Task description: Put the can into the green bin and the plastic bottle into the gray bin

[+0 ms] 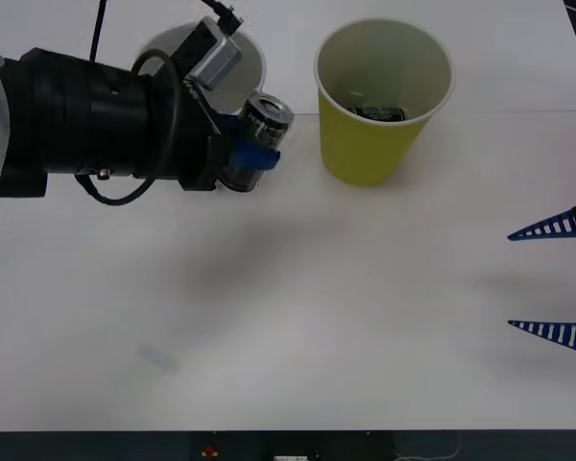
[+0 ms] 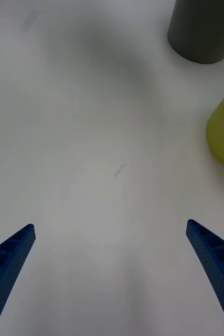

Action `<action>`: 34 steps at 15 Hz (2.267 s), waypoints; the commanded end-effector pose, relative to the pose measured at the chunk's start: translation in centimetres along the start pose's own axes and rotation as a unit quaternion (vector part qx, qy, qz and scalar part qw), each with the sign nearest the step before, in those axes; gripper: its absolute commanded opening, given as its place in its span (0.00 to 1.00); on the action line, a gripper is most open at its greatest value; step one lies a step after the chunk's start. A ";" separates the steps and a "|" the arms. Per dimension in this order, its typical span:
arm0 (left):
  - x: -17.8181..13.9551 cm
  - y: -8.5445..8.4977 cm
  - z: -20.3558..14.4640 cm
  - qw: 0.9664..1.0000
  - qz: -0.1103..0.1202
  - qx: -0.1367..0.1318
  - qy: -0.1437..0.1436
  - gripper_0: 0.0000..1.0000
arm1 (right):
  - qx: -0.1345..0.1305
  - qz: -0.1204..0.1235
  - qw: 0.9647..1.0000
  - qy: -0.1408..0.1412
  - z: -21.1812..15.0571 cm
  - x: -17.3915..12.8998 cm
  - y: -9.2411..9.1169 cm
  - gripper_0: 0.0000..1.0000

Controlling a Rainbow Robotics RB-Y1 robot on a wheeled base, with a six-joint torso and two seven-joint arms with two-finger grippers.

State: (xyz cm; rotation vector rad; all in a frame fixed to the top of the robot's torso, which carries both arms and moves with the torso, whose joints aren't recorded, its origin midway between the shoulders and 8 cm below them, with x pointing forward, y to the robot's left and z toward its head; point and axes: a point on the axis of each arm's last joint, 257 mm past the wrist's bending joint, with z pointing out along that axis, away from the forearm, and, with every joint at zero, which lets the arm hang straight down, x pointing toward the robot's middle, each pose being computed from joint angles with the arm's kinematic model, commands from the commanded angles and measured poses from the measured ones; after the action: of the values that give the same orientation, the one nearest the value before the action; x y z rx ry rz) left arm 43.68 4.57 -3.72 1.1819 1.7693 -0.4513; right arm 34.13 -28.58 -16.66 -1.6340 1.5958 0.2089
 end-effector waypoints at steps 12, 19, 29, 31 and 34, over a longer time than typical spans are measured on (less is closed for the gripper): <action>-13.2 4.9 10.0 0.997 0.068 -0.046 -0.003 0.00 | 0.000 0.000 1.000 0.000 0.0 0.0 0.0 1.00; -14.5 6.3 15.6 0.994 0.083 -0.074 0.014 0.00 | 0.000 0.000 1.000 0.000 0.0 0.0 0.0 1.00; -14.2 6.2 17.9 0.994 0.080 -0.073 0.004 1.00 | 0.000 0.000 1.000 0.000 0.0 0.0 0.0 1.00; -14.1 6.1 17.5 0.994 0.084 -0.065 0.001 1.00 | 0.000 0.000 1.000 0.000 0.0 0.0 0.0 1.00; -14.1 5.5 15.5 0.995 0.089 -0.039 -0.028 1.00 | 0.000 0.000 1.000 0.000 0.0 0.0 0.0 1.00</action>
State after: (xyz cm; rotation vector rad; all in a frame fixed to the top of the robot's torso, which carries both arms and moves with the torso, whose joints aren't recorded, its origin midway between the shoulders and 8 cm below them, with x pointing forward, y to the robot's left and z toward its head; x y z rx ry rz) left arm 57.91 -11.61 1.11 1.2403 1.6224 -0.2932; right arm 34.13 -28.58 -16.66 -1.6340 1.5958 0.2089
